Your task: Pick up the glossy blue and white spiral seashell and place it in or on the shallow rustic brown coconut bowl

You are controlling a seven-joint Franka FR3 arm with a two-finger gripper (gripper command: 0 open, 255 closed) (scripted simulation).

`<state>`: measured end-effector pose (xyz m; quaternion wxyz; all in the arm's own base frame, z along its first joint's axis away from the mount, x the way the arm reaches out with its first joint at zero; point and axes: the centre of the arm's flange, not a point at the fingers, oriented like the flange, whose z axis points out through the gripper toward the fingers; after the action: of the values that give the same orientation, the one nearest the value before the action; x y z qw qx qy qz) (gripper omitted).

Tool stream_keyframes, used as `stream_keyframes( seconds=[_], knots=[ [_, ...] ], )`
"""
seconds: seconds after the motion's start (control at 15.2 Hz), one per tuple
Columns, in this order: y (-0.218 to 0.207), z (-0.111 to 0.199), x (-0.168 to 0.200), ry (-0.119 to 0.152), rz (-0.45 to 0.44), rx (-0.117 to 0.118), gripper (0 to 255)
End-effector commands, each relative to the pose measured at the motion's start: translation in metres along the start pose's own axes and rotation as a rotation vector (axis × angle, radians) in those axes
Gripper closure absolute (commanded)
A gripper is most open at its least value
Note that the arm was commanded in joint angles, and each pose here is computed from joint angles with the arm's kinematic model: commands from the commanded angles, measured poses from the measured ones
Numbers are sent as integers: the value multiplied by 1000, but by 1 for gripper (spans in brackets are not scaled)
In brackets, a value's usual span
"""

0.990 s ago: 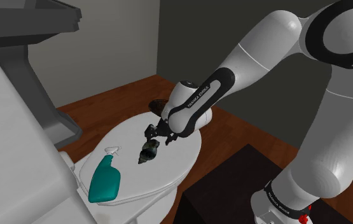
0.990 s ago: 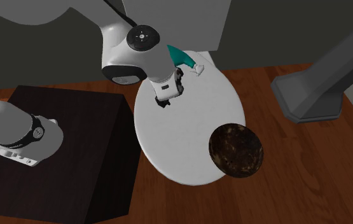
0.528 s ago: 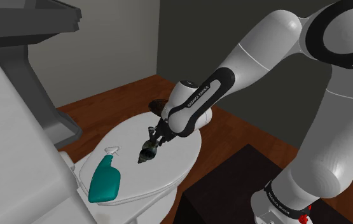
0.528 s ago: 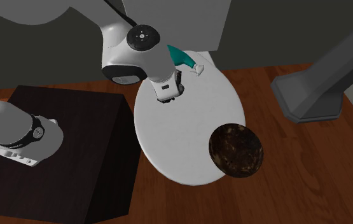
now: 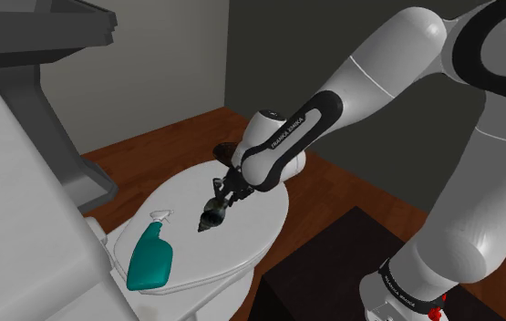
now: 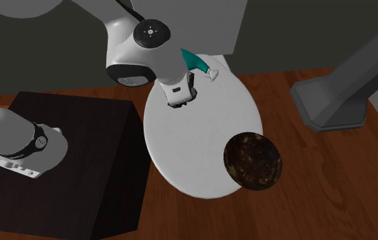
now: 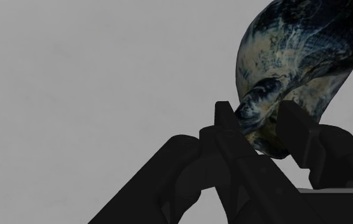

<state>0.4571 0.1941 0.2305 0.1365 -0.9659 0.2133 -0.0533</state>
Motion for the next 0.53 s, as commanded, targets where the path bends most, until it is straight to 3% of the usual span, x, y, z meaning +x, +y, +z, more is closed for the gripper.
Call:
stream_keyframes(
  seconds=[0.0,0.46],
  knots=[
    [-3,-9,0,0,0,0,255],
    [-14,-45,2,0,0,0,255]
  ],
)
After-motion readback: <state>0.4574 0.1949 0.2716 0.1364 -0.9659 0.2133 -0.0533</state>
